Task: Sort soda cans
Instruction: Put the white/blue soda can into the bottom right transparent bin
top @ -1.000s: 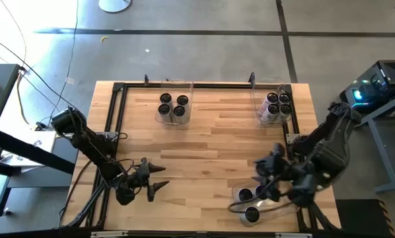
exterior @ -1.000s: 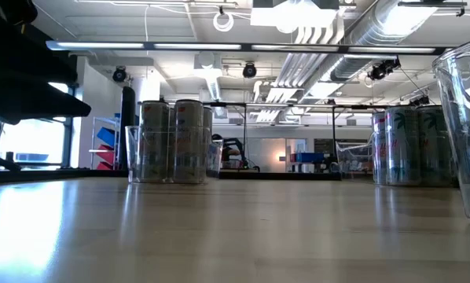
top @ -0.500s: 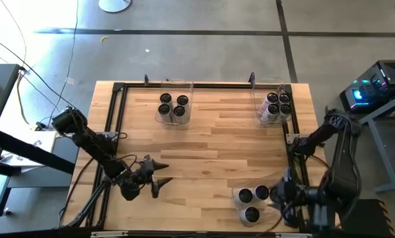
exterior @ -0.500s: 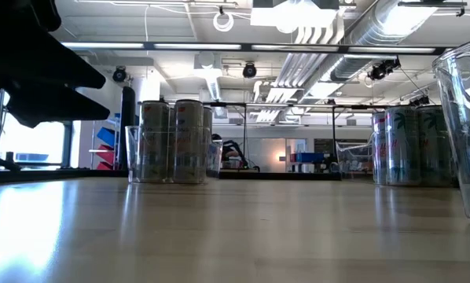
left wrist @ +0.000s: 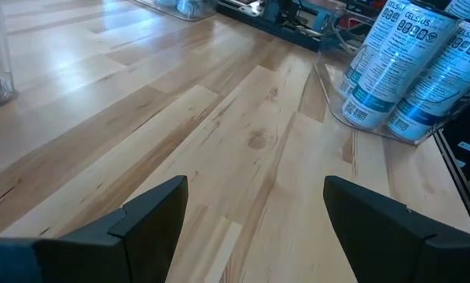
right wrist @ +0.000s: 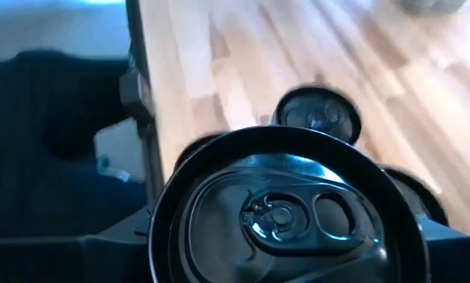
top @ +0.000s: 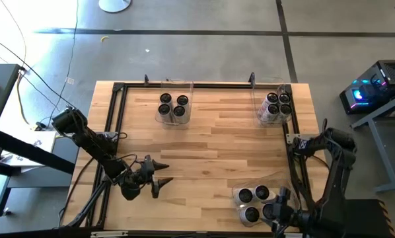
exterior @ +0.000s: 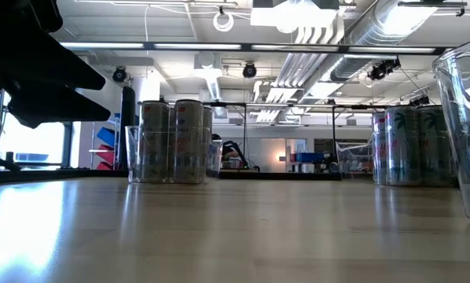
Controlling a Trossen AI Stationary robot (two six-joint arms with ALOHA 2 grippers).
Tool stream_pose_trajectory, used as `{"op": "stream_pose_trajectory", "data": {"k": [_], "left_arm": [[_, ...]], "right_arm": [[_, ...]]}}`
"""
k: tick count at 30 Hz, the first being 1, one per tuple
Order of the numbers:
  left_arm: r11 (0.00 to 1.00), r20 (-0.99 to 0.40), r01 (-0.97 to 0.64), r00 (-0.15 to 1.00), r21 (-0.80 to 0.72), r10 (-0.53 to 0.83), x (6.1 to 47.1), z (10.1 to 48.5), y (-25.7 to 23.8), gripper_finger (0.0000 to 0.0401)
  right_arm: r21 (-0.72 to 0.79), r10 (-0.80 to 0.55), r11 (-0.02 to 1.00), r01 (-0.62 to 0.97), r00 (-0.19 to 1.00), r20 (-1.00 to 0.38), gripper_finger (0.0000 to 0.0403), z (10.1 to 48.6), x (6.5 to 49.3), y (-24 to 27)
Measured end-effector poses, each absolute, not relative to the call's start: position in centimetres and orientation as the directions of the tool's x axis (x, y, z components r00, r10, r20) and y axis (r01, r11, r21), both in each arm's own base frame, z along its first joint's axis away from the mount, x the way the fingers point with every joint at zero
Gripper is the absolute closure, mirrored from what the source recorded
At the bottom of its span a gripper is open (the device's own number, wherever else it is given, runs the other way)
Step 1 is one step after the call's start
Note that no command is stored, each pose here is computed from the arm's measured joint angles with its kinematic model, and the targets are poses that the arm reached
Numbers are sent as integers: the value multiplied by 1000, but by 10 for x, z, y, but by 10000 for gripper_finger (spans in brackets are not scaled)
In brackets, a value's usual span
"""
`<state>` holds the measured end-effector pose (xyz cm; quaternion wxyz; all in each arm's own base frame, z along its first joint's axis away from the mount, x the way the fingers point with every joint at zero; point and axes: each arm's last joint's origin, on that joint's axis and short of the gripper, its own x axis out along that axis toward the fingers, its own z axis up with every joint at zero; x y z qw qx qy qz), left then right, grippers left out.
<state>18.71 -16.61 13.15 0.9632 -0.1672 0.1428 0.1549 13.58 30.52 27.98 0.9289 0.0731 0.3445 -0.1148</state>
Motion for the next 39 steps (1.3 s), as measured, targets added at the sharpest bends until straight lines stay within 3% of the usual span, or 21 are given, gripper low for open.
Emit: {"op": "stream_pose_trajectory", "data": {"k": [25, 39], "left_arm": [[899, -327, -344, 911, -270, 250, 187, 132, -166, 110], [899, -326, -345, 911, -270, 252, 187, 132, -166, 110]], "right_arm": [[14, -339, 913, 408, 776, -531, 170, 228, 128, 324], [-11, -410, 882, 471, 756, -510, 170, 227, 128, 314]]}}
